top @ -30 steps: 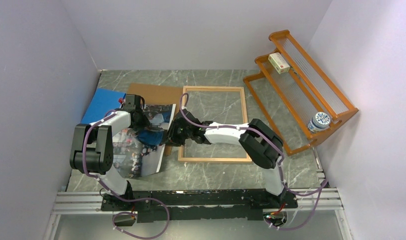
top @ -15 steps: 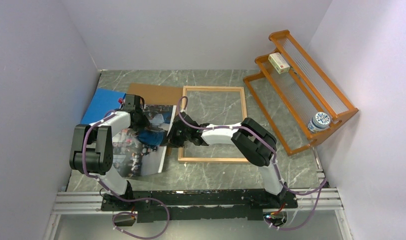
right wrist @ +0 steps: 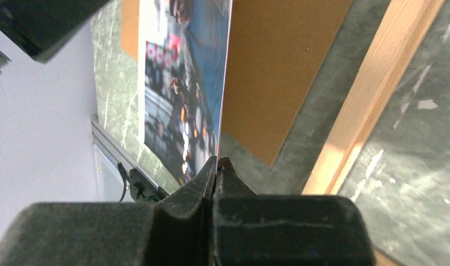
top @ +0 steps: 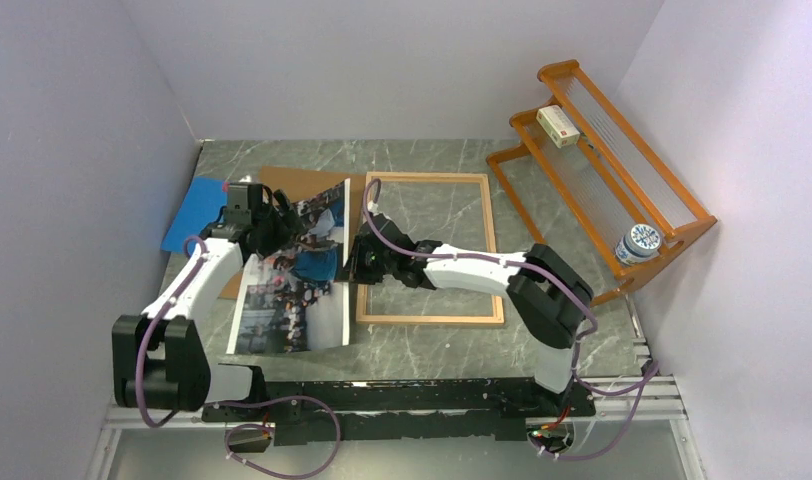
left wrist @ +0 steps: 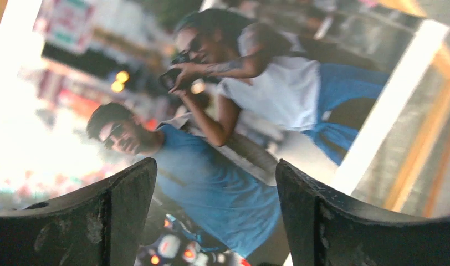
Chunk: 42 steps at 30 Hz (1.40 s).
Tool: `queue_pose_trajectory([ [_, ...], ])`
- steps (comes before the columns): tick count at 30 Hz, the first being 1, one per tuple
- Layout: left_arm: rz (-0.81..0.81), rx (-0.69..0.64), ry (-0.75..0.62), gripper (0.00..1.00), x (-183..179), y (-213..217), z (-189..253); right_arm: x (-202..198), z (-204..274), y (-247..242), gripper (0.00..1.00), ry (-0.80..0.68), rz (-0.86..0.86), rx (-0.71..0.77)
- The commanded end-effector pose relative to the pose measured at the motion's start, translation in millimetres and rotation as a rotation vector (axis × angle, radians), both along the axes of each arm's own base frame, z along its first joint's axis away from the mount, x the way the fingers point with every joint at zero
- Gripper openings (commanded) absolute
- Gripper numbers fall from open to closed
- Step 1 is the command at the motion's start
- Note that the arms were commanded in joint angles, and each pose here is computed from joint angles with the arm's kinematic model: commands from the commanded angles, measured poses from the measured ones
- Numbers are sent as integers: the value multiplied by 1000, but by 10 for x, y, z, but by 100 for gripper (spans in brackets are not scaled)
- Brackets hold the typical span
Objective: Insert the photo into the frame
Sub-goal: Pick up the photo at the center of the board.
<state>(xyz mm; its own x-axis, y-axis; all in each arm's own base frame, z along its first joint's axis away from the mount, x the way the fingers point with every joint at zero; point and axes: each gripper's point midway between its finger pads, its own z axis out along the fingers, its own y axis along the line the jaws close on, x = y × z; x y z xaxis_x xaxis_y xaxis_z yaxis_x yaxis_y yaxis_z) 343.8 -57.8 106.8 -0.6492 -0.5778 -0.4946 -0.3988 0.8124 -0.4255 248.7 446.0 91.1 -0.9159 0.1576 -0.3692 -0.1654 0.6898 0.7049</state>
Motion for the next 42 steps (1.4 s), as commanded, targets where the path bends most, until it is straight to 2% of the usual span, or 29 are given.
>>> queue_pose_trajectory([
  [1,-162,-108,-158,87,80,-317,617,32,352,-226,0,-126,47,-99],
  [7,-450,-210,-201,92,-7,-859,965,28,593,-431,0,-203,78,-222],
  [13,-616,-324,-259,91,-140,-1221,1247,-9,791,-584,0,-254,91,-307],
  [23,-520,-255,-116,92,-70,-1278,1203,-215,858,-527,0,-363,165,-448],
  [27,-422,-207,-42,90,3,-1186,1098,-201,878,-518,0,-402,162,-501],
  [29,-385,-204,-12,85,10,-1163,1043,-188,901,-534,0,-432,156,-534],
  [37,-344,-181,4,38,15,-1164,1112,-120,858,-630,0,-484,162,-627],
  [42,-342,-172,11,23,-32,-1162,1163,-110,886,-658,0,-501,168,-639],
])
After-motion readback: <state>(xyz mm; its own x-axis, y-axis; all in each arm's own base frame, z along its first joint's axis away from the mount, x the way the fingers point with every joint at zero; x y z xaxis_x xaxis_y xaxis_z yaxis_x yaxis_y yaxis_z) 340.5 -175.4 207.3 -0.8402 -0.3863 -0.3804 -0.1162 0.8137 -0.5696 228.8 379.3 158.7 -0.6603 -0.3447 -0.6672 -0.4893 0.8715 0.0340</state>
